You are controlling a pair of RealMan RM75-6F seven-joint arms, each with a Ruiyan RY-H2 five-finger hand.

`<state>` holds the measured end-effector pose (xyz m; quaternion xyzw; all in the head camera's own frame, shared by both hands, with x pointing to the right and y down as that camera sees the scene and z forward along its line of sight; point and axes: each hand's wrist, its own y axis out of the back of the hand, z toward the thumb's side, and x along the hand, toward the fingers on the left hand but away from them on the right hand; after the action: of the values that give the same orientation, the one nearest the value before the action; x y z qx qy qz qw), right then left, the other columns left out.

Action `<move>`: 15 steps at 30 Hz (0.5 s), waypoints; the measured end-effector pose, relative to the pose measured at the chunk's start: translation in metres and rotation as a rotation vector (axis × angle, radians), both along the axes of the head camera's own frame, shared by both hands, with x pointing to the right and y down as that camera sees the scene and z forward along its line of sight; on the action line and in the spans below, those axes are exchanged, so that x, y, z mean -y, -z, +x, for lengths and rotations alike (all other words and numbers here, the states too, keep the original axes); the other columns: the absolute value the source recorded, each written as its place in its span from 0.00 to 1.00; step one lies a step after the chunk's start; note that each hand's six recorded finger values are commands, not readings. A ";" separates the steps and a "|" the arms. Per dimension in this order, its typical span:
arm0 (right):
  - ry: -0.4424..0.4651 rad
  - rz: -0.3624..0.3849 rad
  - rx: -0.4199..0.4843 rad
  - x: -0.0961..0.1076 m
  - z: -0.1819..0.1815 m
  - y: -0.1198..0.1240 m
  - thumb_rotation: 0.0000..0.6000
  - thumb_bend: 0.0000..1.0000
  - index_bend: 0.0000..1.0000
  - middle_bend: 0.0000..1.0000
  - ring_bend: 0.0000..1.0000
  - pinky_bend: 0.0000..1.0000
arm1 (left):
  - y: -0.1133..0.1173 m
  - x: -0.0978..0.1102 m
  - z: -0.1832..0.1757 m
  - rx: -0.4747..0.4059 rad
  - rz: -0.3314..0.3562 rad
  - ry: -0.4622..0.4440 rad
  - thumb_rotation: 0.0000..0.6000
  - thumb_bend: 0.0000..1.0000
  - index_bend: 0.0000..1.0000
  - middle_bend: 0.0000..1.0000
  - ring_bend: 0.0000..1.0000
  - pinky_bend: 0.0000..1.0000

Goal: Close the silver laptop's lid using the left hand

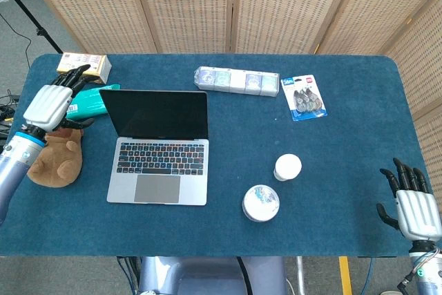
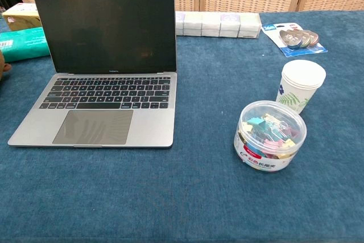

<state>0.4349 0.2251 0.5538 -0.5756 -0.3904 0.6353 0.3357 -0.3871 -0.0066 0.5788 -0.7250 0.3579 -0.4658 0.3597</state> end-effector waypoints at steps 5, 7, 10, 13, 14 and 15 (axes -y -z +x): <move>-0.003 0.003 0.005 0.001 0.001 0.002 1.00 0.38 0.17 0.00 0.00 0.00 | -0.009 0.003 0.028 -0.043 -0.011 -0.022 1.00 0.19 0.16 0.04 0.05 0.12; -0.004 0.005 0.008 0.001 0.001 0.003 1.00 0.38 0.17 0.00 0.00 0.00 | -0.013 -0.001 0.042 -0.078 -0.027 -0.029 1.00 0.19 0.16 0.04 0.05 0.12; -0.007 0.007 0.009 0.001 0.002 0.004 1.00 0.37 0.17 0.00 0.00 0.00 | -0.017 -0.005 0.060 -0.106 -0.037 -0.045 1.00 0.19 0.16 0.04 0.05 0.12; -0.009 0.009 0.012 0.001 0.003 0.005 1.00 0.37 0.17 0.00 0.00 0.00 | -0.018 -0.007 0.078 -0.126 -0.043 -0.064 1.00 0.19 0.16 0.04 0.05 0.12; -0.009 0.009 0.013 0.002 0.003 0.005 1.00 0.37 0.17 0.00 0.00 0.00 | -0.018 -0.007 0.081 -0.129 -0.044 -0.068 1.00 0.19 0.16 0.04 0.05 0.12; -0.010 0.010 0.013 0.001 0.003 0.005 1.00 0.37 0.17 0.00 0.00 0.00 | -0.017 -0.006 0.085 -0.129 -0.045 -0.075 1.00 0.19 0.16 0.04 0.05 0.12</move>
<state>0.4376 0.2236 0.5484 -0.5763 -0.3985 0.6311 0.3327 -0.3021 -0.0002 0.5963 -0.7743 0.3425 -0.4120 0.3367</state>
